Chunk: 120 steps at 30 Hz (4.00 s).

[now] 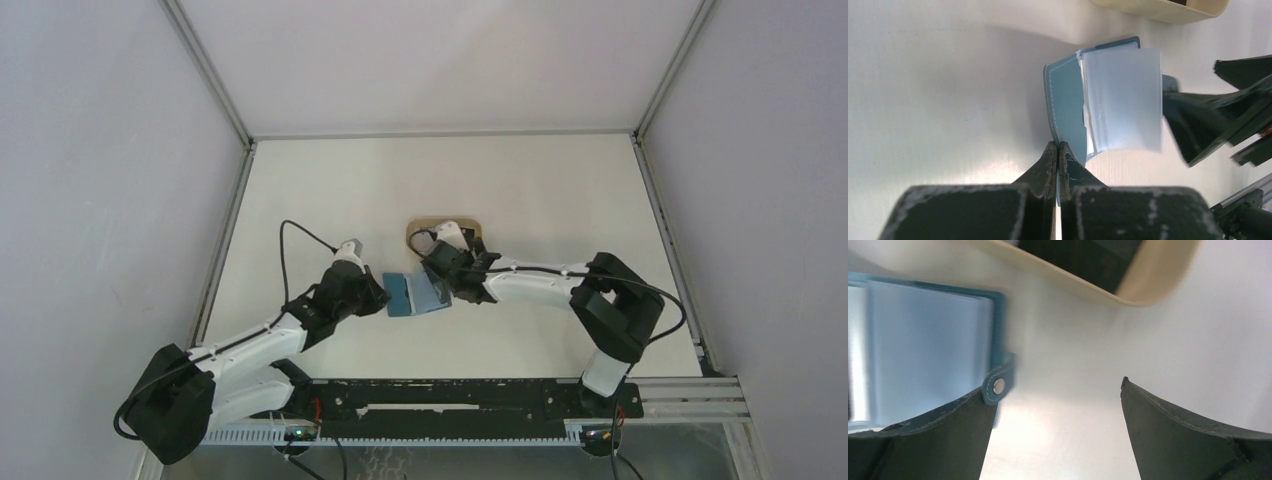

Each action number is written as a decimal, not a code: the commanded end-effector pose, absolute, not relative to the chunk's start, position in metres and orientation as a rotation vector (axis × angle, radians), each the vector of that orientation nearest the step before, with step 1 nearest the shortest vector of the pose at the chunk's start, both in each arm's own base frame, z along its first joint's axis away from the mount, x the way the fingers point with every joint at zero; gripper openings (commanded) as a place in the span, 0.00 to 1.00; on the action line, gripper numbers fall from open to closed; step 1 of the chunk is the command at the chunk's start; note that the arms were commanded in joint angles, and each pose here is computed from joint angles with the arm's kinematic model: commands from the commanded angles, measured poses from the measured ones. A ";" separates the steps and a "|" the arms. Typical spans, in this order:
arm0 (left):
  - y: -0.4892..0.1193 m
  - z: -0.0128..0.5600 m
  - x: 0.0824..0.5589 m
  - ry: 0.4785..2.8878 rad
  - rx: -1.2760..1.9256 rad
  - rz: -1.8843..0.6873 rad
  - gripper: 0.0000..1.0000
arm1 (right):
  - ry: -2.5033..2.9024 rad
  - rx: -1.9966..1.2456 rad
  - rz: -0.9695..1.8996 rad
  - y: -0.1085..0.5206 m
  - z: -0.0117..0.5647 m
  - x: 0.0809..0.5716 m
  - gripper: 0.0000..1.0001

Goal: Take the credit cards out of the card holder

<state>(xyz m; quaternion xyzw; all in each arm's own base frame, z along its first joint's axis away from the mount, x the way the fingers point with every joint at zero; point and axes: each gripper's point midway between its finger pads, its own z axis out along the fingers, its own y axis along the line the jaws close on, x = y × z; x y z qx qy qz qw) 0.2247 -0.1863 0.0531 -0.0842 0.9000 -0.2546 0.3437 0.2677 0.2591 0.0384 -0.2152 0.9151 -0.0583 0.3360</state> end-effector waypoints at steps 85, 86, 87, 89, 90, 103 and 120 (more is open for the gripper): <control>-0.243 0.257 0.191 1.487 0.179 -1.414 0.00 | 1.787 -0.610 1.566 0.331 0.225 0.212 0.90; -0.244 0.257 0.191 1.489 0.180 -1.415 0.00 | 1.775 -0.618 1.573 0.331 0.229 0.211 0.90; -0.244 0.255 0.192 1.493 0.178 -1.415 0.00 | 1.765 -0.627 1.579 0.331 0.232 0.209 0.89; -0.245 0.254 0.192 1.494 0.179 -1.417 0.00 | 1.744 -0.641 1.595 0.330 0.237 0.205 0.88; -0.245 0.253 0.192 1.498 0.177 -1.416 0.00 | 1.734 -0.646 1.605 0.329 0.240 0.203 0.88; -0.242 0.238 0.197 1.527 0.149 -1.391 0.00 | 1.694 -0.638 1.633 0.321 0.253 0.195 0.82; -0.233 0.210 0.209 1.609 0.073 -1.320 0.00 | 1.723 -0.584 1.597 0.312 0.246 0.199 0.53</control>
